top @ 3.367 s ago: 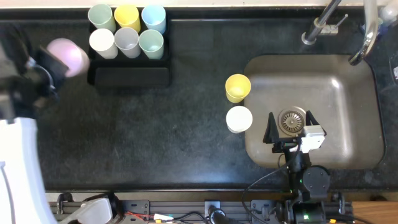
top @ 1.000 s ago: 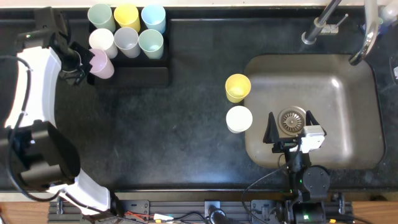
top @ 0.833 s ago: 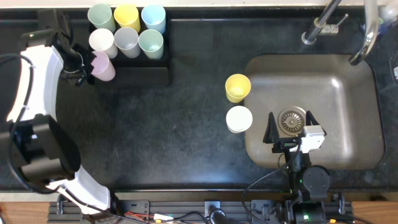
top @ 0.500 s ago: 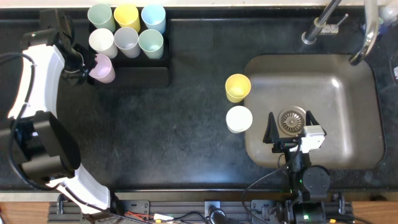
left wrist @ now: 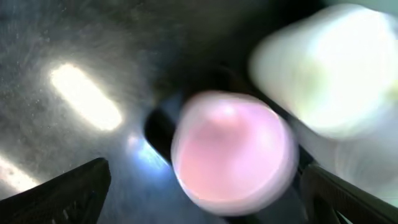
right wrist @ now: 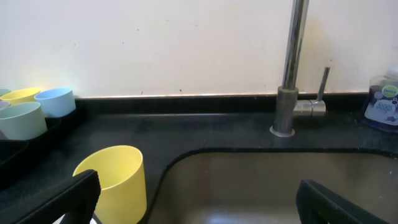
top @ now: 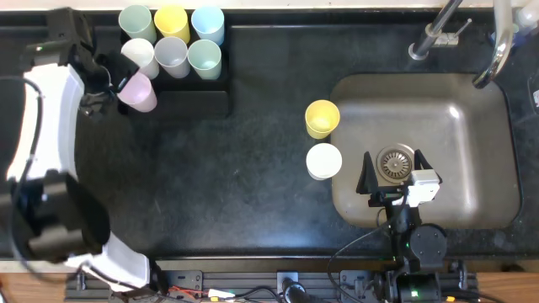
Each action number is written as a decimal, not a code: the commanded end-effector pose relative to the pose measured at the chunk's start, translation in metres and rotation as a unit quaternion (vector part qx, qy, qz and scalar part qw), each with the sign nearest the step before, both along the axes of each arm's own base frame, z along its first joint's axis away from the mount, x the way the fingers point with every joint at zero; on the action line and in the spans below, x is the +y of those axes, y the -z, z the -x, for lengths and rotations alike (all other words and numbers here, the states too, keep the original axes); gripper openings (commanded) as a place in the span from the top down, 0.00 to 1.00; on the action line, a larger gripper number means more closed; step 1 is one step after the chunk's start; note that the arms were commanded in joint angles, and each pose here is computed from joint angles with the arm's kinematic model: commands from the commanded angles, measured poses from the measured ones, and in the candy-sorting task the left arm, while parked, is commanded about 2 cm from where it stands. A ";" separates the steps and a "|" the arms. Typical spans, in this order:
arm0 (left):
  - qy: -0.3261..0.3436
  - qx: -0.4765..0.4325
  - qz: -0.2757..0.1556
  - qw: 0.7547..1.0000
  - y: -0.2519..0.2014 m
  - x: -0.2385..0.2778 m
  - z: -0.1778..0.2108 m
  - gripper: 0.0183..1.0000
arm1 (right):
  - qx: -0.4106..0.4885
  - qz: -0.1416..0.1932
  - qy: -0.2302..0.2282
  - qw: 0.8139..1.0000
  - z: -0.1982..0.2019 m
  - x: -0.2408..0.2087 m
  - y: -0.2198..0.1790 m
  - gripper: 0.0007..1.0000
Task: Store Cups
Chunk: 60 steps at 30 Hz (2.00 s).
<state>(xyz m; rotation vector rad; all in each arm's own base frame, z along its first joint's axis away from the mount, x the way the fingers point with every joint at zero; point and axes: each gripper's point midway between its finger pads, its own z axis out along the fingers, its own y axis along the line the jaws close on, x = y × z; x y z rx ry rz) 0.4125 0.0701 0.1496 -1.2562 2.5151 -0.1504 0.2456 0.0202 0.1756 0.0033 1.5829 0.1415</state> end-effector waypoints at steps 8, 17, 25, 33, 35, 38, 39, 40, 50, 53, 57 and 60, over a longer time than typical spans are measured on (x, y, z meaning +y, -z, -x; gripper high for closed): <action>0.358 -0.124 -0.032 0.925 -0.074 -0.301 0.006 0.00 | 0.000 0.002 -0.005 1.000 0.000 0.002 0.004 0.00; 0.411 -0.025 0.028 0.911 0.019 -0.384 0.037 0.00 | 0.000 0.002 -0.005 1.000 0.000 0.002 0.004 0.00; 0.406 0.004 0.027 0.913 0.047 -0.386 0.037 0.00 | 0.000 0.002 -0.005 1.000 0.000 0.002 0.004 0.00; 0.407 0.016 0.037 0.912 0.057 -0.390 0.039 0.00 | 0.000 0.002 -0.005 1.000 0.000 0.002 0.004 0.00; 0.409 0.021 0.041 0.911 0.059 -0.391 0.041 0.00 | 0.000 0.002 -0.005 1.000 0.000 0.002 0.004 0.00; 0.409 0.028 0.039 0.911 0.064 -0.390 0.042 0.00 | 0.000 0.002 -0.005 1.000 0.000 0.002 0.004 0.00; 0.408 0.030 0.038 0.912 0.066 -0.389 0.042 0.00 | 0.000 0.002 -0.005 1.000 0.000 0.002 0.004 0.00; 0.408 0.032 0.038 0.912 0.068 -0.389 0.042 0.01 | 0.000 0.002 -0.005 1.000 0.000 0.002 0.004 0.00; 0.410 0.013 0.037 0.911 0.063 -0.393 0.034 0.83 | 0.000 0.002 -0.005 1.000 0.000 0.002 0.004 0.00; 0.410 -0.008 0.027 0.912 0.047 -0.391 0.026 0.98 | 0.000 0.002 -0.005 1.000 0.000 0.002 0.004 0.00; 0.385 -0.039 -0.011 0.922 0.009 -0.367 0.014 0.98 | 0.000 0.002 -0.005 1.000 0.000 0.002 0.004 0.00; 0.355 -0.052 -0.038 0.932 -0.019 -0.334 0.010 0.98 | 0.000 0.002 -0.005 1.000 0.000 0.002 0.004 0.01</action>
